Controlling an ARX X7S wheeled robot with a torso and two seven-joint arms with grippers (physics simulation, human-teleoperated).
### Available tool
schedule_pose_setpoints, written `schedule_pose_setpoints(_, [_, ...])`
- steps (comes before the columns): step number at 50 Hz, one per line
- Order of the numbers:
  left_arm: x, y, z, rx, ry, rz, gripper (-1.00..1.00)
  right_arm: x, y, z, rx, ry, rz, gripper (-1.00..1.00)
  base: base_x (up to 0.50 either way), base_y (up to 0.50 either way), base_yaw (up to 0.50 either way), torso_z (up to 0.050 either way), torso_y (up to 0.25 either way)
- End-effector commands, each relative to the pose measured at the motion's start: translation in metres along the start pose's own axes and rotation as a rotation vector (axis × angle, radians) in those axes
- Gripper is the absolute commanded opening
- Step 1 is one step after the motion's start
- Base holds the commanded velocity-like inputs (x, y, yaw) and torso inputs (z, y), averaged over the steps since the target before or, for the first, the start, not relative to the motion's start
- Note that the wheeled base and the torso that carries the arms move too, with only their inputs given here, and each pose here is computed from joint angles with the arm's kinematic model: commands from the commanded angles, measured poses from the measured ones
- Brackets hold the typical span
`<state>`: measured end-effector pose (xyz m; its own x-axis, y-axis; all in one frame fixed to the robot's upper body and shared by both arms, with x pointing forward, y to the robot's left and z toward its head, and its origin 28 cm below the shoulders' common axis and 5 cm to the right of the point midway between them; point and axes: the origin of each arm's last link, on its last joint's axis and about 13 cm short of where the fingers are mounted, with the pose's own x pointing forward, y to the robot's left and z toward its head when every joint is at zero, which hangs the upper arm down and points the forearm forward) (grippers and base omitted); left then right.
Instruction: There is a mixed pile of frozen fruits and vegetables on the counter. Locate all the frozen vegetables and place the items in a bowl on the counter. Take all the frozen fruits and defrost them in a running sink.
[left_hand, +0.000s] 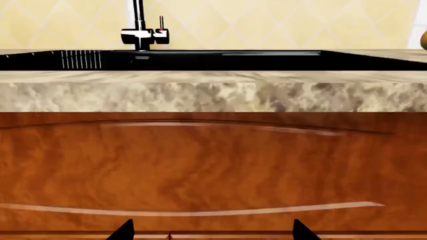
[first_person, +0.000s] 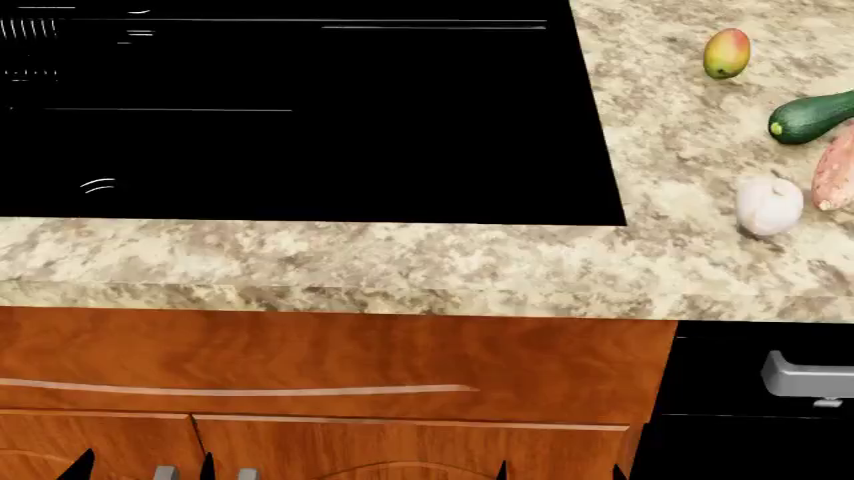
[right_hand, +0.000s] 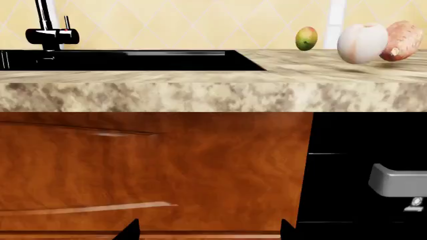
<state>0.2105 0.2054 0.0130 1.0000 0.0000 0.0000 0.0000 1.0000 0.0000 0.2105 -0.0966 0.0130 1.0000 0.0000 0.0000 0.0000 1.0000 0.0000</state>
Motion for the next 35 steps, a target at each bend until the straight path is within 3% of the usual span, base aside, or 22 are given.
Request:
schedule_pose_setpoints(1, [-0.0012,0.0025,-0.0002,-0.002,0.000,0.005,1.00,-0.0003,0.0005,-0.0009,0.007,0.003,0.003,1.00,0.00,0.00,0.00,0.000,0.000])
schedule_pose_setpoints(25, [0.0001,0.0029,0.0032,0.026,0.003,0.010,1.00,0.0013,-0.0004,-0.0044,0.021,0.018,-0.015,1.00,0.00,0.00,0.00,0.000,0.000])
schedule_pose_setpoints(35, [0.0001,0.0016,0.0034,0.037,0.000,0.010,1.00,0.0017,0.0003,-0.0052,0.002,0.020,-0.005,1.00,0.00,-0.46,0.00,0.000,0.000])
